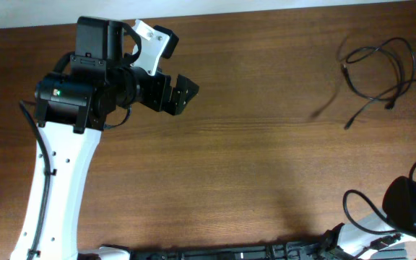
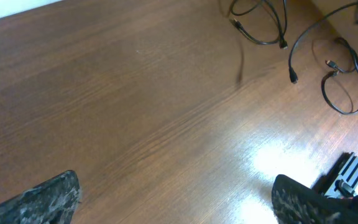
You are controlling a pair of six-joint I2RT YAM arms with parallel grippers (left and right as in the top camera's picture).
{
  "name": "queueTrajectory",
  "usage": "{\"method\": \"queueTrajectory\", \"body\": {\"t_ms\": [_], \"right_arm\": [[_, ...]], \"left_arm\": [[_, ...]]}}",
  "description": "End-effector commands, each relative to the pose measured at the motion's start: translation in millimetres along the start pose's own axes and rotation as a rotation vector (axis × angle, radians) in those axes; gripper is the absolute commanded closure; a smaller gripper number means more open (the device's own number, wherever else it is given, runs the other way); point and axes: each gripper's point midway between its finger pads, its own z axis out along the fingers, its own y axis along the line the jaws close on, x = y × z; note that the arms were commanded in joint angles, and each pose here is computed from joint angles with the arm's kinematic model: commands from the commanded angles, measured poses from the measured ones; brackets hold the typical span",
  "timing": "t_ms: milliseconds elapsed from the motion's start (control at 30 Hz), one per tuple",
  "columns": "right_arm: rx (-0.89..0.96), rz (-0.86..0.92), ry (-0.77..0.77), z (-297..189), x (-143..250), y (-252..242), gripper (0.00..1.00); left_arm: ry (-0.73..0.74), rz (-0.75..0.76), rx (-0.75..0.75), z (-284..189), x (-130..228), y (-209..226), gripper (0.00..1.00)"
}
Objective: Untangle cables
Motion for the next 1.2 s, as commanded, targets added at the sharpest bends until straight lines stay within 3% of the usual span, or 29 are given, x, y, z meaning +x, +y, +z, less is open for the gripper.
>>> {"method": "queueTrajectory", "body": {"t_ms": [0, 400, 1167], "right_arm": [[0.068, 0.021, -0.001, 20, -7, -18, 0.96], [0.159, -0.037, 0.111, 82, 13, -35, 0.96], [0.392, -0.19, 0.466, 196, 106, -87, 0.93]], "left_arm": [[-0.034, 0.019, -0.005, -12, -6, -5, 0.01], [-0.034, 0.019, -0.005, -12, -6, -5, 0.01], [-0.034, 0.019, -0.005, -12, -6, -5, 0.01]]}}
